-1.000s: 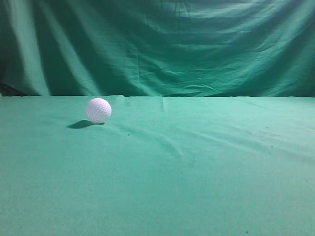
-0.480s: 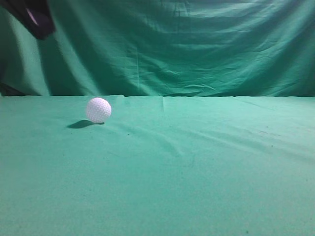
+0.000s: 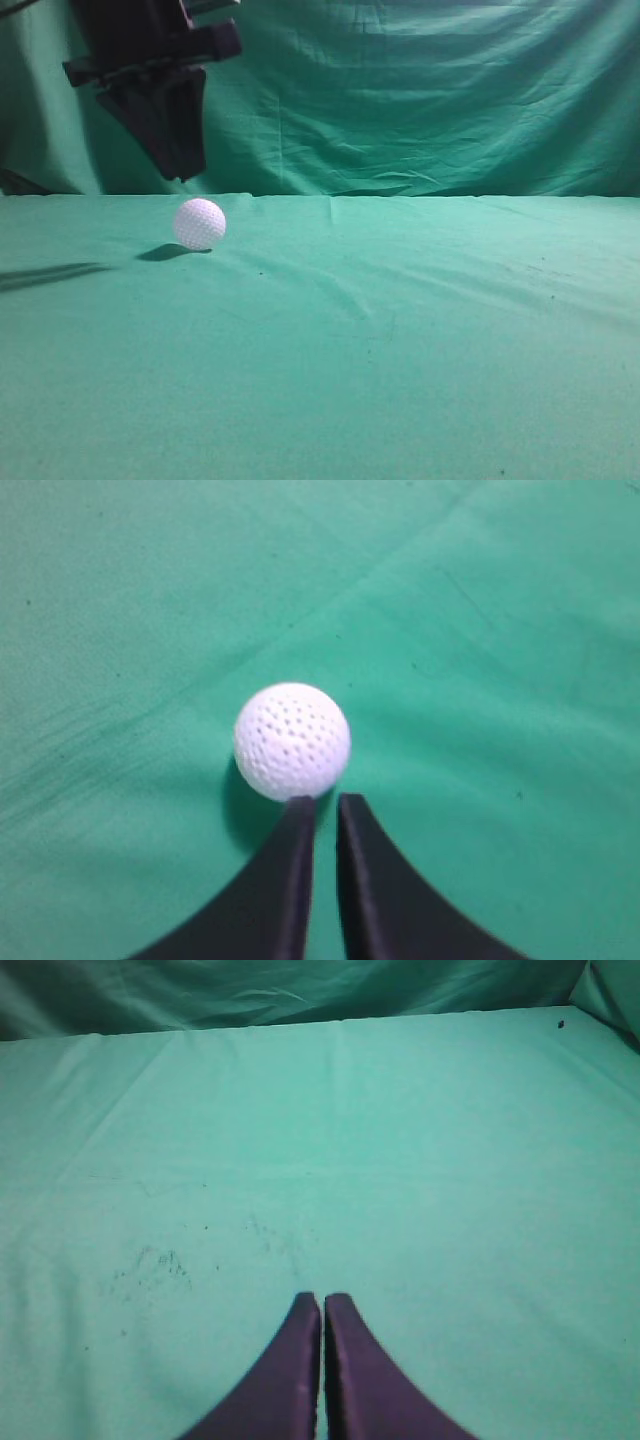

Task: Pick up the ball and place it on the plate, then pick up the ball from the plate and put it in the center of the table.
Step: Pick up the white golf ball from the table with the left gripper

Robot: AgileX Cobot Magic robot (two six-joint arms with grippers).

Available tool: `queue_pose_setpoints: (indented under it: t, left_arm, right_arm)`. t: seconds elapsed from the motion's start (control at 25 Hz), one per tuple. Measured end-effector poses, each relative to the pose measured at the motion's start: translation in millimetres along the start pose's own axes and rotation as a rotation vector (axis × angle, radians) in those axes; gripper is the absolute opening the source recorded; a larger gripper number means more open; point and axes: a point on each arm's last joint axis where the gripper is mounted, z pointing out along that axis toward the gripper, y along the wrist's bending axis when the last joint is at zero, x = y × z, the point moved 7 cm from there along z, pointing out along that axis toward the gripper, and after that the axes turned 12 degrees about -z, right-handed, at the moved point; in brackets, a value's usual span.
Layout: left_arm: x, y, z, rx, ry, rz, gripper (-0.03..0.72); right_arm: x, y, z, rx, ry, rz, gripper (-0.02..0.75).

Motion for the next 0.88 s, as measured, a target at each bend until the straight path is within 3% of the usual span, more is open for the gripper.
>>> queue_pose_setpoints:
  t: [0.08,0.28,0.36,0.48,0.6,0.88]
  left_arm:
    - [-2.4,1.4,7.3,-0.006,0.01,-0.024,0.176]
    - [-6.2,2.2,17.9,-0.008,0.016,-0.094,0.584]
    - [-6.6,2.6,22.9,-0.009,0.024,-0.116,0.652]
    - [-7.4,3.4,32.0,-0.011,0.036,-0.124,0.644]
    - [-11.3,3.8,40.0,-0.011,0.04,-0.126,0.535]
    - [-12.0,6.0,58.1,-0.018,0.064,-0.124,0.521]
  right_arm:
    - [0.0,0.0,0.0,0.0,0.0,0.0,0.0]
    - [0.0,0.0,0.0,0.0,0.0,0.0,0.0]
    - [0.0,0.0,0.0,0.0,0.0,0.0,0.0]
    - [0.0,0.0,0.0,0.0,0.0,0.0,0.0]
    - [0.0,0.0,0.0,0.0,0.0,0.0,0.0]
    - [0.0,0.0,0.0,0.0,0.0,0.0,0.0]
